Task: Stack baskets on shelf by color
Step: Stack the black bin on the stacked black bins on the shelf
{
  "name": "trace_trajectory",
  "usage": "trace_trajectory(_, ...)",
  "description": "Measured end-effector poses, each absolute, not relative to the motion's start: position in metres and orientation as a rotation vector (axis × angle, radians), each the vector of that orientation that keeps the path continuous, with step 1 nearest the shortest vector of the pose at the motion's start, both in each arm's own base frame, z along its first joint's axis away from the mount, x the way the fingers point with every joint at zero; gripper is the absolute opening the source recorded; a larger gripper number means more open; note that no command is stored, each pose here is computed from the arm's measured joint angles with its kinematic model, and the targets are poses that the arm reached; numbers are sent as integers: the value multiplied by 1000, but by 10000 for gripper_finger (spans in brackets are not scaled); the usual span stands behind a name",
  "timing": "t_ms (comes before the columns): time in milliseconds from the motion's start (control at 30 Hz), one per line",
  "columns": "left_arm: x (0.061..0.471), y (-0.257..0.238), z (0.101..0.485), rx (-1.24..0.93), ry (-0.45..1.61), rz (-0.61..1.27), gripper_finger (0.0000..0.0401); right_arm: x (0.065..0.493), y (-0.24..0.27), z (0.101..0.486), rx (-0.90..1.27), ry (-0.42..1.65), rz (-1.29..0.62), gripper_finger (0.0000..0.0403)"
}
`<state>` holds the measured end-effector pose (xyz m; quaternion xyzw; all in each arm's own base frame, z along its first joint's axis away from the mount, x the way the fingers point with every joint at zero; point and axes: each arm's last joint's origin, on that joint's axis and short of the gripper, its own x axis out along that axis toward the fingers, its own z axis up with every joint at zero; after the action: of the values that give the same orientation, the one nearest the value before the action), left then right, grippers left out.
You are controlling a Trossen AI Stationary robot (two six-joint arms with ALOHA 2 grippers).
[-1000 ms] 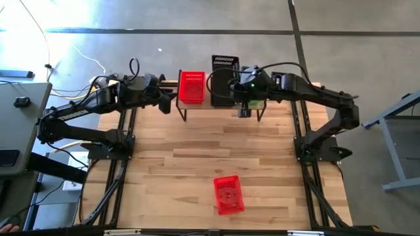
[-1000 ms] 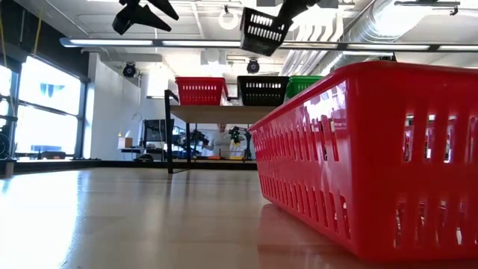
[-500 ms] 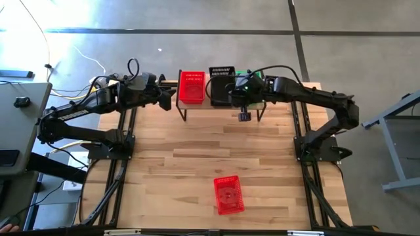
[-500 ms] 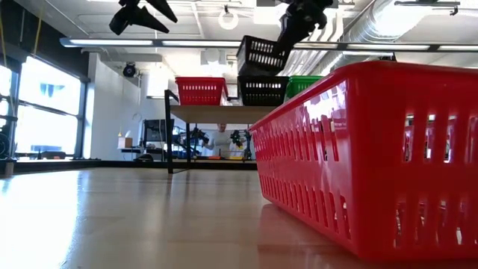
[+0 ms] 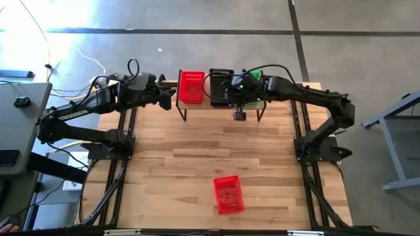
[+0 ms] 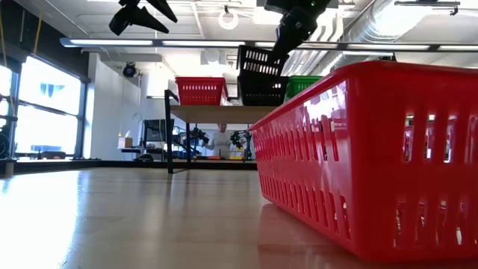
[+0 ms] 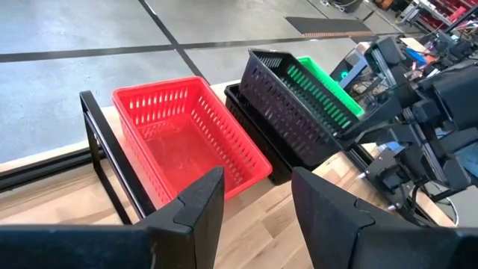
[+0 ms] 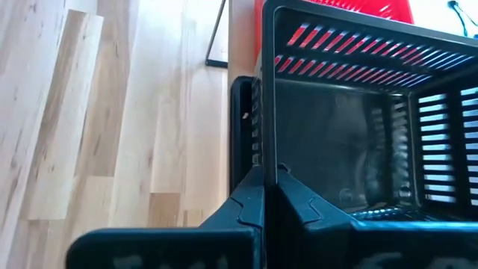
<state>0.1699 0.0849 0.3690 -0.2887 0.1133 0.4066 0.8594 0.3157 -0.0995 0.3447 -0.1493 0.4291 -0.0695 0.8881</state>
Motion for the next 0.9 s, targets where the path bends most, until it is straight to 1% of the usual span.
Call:
trace_trajectory(200, 170, 85, 369, -606, 238, 853, 147, 315, -104, 344, -306, 901, -156, 0)
trace_trajectory(500, 170, 85, 369, -608, 238, 851, 147, 321, -110, 330, -310, 969, -184, 0)
trace_trajectory(700, 170, 85, 369, -610, 238, 850, 147, 324, -111, 330, -319, 951, -192, 1)
trace_trajectory(800, 170, 85, 369, -610, 239, 846, 147, 326, -111, 332, -321, 929, -200, 12)
trace_trajectory(900, 170, 85, 369, -609, 240, 846, 147, 326, -112, 332, -320, 927, -215, 37)
